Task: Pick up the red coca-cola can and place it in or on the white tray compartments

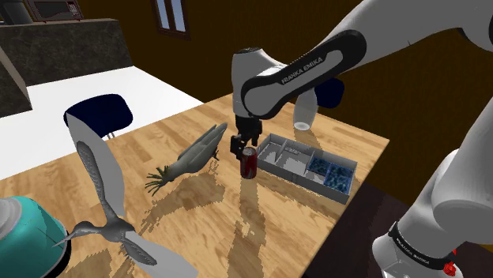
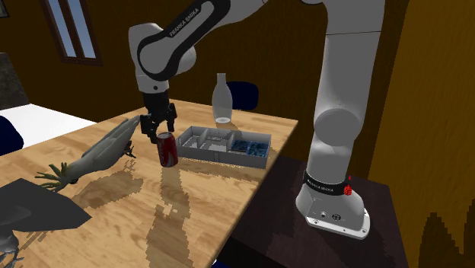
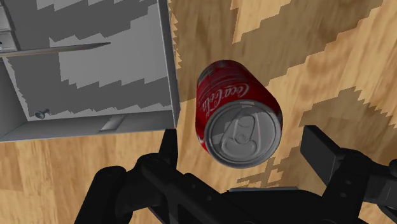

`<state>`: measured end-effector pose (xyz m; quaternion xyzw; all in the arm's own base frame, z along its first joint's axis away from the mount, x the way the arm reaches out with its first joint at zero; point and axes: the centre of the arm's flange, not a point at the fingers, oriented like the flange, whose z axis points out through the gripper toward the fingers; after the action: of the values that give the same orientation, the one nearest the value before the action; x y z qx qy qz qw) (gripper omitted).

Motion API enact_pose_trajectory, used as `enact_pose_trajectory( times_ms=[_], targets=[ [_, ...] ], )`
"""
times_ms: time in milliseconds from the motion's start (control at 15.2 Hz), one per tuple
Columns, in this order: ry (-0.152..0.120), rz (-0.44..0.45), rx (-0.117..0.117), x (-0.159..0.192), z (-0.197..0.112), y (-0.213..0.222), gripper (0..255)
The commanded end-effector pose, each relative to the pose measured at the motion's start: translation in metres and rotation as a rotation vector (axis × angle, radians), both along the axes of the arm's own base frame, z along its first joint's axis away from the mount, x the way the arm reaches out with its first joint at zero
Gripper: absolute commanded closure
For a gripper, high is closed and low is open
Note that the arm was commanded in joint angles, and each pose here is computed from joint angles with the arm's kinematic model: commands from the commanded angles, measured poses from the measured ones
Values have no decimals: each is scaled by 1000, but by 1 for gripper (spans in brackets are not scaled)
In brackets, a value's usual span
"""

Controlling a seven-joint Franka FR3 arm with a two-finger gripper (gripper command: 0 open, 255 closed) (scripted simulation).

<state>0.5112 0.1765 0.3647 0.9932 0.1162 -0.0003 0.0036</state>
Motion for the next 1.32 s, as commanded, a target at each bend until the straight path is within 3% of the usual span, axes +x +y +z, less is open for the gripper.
enact_pose_trajectory(
  times_ms=[0,462,528,1254],
  targets=[
    [-1,0,0,1,-6,1,0],
    [-1,0,0,1,-6,1,0],
    [-1,0,0,1,-6,1,255],
    [-1,0,0,1,4,1,255]
  ],
)
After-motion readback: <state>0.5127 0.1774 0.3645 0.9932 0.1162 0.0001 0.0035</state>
